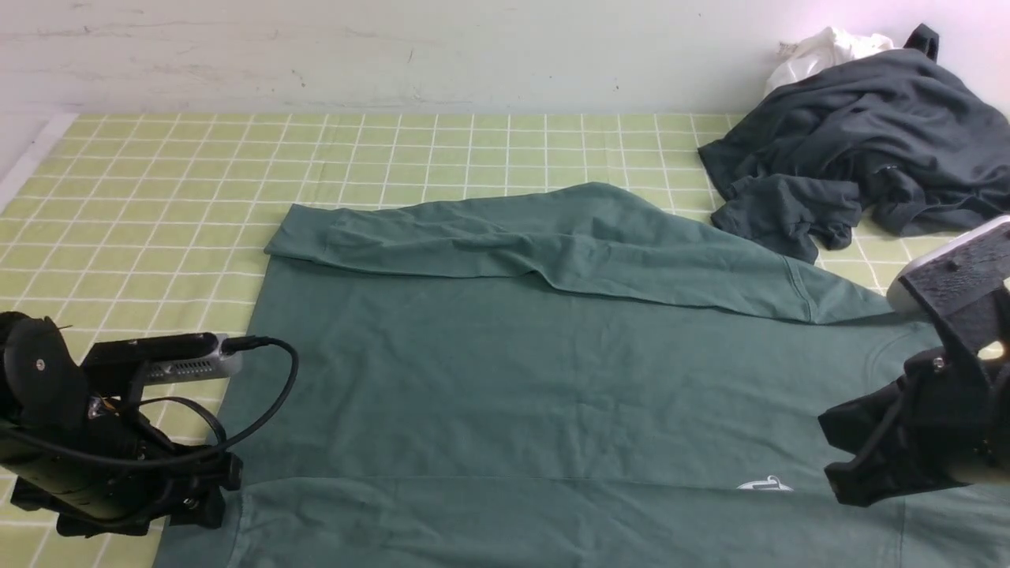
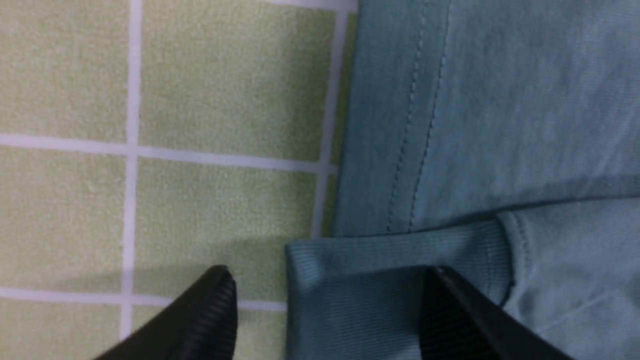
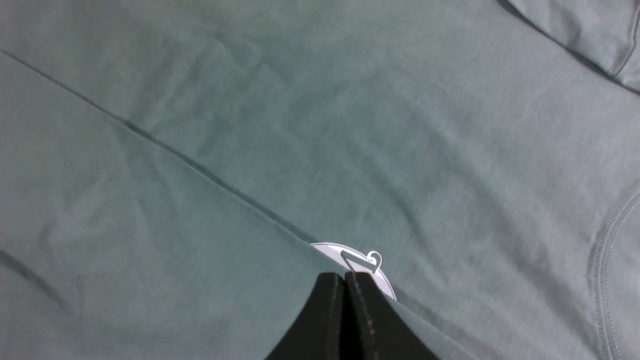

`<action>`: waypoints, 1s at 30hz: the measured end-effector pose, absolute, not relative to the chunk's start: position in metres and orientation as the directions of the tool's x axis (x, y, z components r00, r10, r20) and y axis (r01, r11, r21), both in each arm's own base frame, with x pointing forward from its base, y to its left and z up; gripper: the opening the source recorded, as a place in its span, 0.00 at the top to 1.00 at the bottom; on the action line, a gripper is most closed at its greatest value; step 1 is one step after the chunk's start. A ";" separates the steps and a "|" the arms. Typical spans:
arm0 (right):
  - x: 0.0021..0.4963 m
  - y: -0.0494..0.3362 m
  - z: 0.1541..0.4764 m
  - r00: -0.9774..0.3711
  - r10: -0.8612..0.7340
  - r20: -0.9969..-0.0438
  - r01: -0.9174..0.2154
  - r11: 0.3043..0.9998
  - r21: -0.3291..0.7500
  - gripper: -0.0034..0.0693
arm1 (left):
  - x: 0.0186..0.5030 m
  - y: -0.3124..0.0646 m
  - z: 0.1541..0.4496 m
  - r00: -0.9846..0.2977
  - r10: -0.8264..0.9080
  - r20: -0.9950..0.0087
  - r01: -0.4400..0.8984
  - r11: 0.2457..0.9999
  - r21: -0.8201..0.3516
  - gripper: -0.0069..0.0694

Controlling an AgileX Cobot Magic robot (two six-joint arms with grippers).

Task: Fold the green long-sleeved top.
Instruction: Use the left arm to clamp the cuff closest to it

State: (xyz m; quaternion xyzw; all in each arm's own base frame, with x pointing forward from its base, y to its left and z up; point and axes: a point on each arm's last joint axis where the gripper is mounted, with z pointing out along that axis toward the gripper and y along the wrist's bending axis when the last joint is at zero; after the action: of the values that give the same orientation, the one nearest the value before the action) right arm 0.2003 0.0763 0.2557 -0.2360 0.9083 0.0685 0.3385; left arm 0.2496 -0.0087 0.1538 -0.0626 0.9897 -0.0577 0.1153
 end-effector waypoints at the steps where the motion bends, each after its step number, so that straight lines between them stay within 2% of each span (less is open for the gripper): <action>1: 0.201 0.076 0.256 -0.658 -0.382 -0.649 -0.475 0.879 -0.036 0.97 | 0.251 -0.009 0.155 -0.965 -0.132 -0.226 -0.104 0.986 -0.133 0.39; 7: 0.201 0.076 0.256 -0.655 -0.380 -0.653 -0.474 0.880 -0.038 0.97 | 0.262 -0.012 0.167 -0.963 -0.117 -0.242 -0.079 0.984 -0.160 0.82; 10: 0.201 0.076 0.256 -0.652 -0.381 -0.655 -0.475 0.879 -0.039 0.97 | 0.268 -0.013 0.176 -0.964 -0.095 -0.249 -0.055 0.985 -0.164 0.90; 14: 0.201 0.076 0.256 -0.650 -0.384 -0.655 -0.476 0.879 -0.043 0.97 | 0.275 -0.016 0.194 -0.958 -0.066 -0.278 -0.016 0.984 -0.176 0.92; 18: 0.202 0.076 0.256 -0.642 -0.397 -0.656 -0.480 0.875 -0.060 0.97 | 0.277 -0.028 0.229 -0.928 -0.010 -0.372 0.063 0.981 -0.185 0.92; 21: 0.202 0.075 0.256 -0.640 -0.401 -0.656 -0.482 0.874 -0.065 0.97 | 0.270 -0.032 0.244 -0.930 0.005 -0.367 0.085 0.976 -0.202 0.92; 23: 0.202 0.075 0.256 -0.639 -0.401 -0.656 -0.481 0.874 -0.065 0.97 | 0.263 -0.031 0.241 -0.952 0.035 -0.305 0.098 0.976 -0.193 0.91; 26: 0.202 0.076 0.256 -0.641 -0.396 -0.658 -0.479 0.876 -0.059 0.97 | 0.256 -0.027 0.226 -0.972 0.063 -0.226 0.105 0.979 -0.177 0.85; 28: 0.202 0.076 0.257 -0.644 -0.387 -0.660 -0.476 0.878 -0.050 0.97 | 0.255 -0.024 0.216 -0.979 0.060 -0.194 0.095 0.980 -0.175 0.78; 30: 0.202 0.077 0.257 -0.651 -0.371 -0.662 -0.470 0.882 -0.032 0.97 | 0.257 -0.017 0.197 -0.989 0.037 -0.144 0.062 0.983 -0.173 0.63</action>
State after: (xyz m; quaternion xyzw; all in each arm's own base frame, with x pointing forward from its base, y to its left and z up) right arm 0.2018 0.0769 0.2567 -0.2320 0.9058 0.0716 0.3473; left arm 0.2565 -0.0174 0.1971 0.0249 0.9932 -0.0891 0.0704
